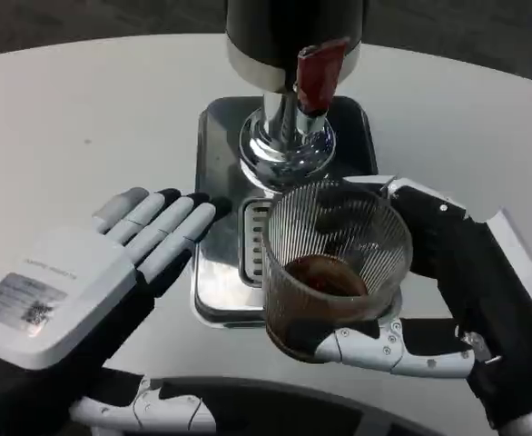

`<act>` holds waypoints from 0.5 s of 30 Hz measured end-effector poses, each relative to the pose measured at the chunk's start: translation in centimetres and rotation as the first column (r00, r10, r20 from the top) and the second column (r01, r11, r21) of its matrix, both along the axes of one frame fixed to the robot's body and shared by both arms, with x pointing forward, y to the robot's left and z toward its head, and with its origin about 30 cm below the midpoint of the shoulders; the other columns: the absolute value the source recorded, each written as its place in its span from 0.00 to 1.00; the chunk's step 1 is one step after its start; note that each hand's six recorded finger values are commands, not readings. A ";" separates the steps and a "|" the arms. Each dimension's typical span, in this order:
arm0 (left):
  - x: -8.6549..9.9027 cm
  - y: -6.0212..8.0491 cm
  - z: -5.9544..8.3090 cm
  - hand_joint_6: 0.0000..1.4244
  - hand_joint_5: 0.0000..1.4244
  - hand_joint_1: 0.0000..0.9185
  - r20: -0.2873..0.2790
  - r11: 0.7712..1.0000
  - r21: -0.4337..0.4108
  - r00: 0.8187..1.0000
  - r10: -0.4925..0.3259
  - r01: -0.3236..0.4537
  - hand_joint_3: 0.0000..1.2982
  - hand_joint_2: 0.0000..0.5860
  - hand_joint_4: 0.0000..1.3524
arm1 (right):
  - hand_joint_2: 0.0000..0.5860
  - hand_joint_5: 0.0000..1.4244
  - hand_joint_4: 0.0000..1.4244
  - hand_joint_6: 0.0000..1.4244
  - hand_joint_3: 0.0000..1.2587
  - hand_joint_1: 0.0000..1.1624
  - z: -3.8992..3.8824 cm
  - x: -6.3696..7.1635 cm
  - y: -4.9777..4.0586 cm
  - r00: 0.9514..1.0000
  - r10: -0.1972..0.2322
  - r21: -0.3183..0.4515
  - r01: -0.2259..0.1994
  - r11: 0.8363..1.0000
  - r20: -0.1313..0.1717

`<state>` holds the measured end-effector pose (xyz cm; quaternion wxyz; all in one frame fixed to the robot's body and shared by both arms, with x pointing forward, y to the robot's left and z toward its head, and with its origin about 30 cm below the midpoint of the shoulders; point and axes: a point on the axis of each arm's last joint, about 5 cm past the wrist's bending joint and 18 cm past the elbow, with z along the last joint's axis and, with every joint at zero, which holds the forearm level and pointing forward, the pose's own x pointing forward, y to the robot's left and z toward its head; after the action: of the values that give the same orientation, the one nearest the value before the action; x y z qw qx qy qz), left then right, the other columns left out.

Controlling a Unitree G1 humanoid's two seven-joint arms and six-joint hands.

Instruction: Grasp the cup under the faucet to collect the drink, then remove the cup.

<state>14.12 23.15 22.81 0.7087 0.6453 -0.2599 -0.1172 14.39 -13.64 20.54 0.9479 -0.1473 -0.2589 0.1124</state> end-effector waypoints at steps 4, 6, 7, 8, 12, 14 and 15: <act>-0.2 -0.1 -0.4 0.00 0.00 0.00 0.021 1.000 -0.008 1.000 -0.001 0.002 0.00 0.01 0.00 | 0.24 0.65 0.63 0.90 0.57 0.98 0.58 -0.5 -0.20 0.999 0.035 -0.036 -0.034 0.999 0.025; -0.3 -0.1 -0.5 0.00 0.00 0.00 0.025 1.000 -0.012 1.000 -0.008 0.008 0.00 0.01 0.00 | 0.24 0.65 0.63 0.90 0.57 0.97 0.91 -0.8 -0.19 0.998 0.054 -0.032 -0.053 0.998 0.042; -0.5 -0.2 -0.6 0.00 0.00 0.00 0.025 1.000 -0.013 1.000 -0.012 0.013 0.00 0.01 0.00 | 0.24 0.65 0.63 0.90 0.57 0.97 1.07 -0.9 -0.21 0.997 0.063 -0.033 -0.061 0.998 0.049; -0.6 -0.3 -0.7 0.00 0.00 0.00 0.024 1.000 -0.014 1.000 -0.017 0.018 0.00 0.01 0.00 | 0.26 0.65 0.63 0.90 0.57 0.97 1.15 -1.1 -0.23 0.996 0.068 -0.032 -0.067 0.997 0.053; -0.8 -0.5 -0.9 0.00 0.00 0.00 0.019 0.999 -0.013 0.999 -0.036 0.036 0.00 0.01 0.00 | 0.27 0.65 0.62 0.90 0.57 0.96 1.19 -1.4 -0.38 0.996 0.078 -0.039 -0.076 0.996 0.046; -0.8 -0.6 -0.9 0.00 0.00 0.00 0.018 0.999 -0.013 0.999 -0.045 0.046 0.00 0.01 0.00 | 0.27 0.65 0.62 0.90 0.57 0.95 1.22 -1.6 -0.51 0.996 0.080 -0.049 -0.078 0.996 0.046; -0.8 -0.8 -0.9 0.00 0.00 0.00 0.017 0.998 -0.013 0.998 -0.057 0.057 0.00 0.00 0.00 | 0.27 0.65 0.62 0.90 0.57 0.95 1.26 -1.6 -0.59 0.996 0.080 -0.053 -0.078 0.996 0.047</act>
<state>13.28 22.36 21.91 0.7073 0.6337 -0.2849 -0.1301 12.74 -14.24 21.81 0.9321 -0.1637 -0.2847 0.1528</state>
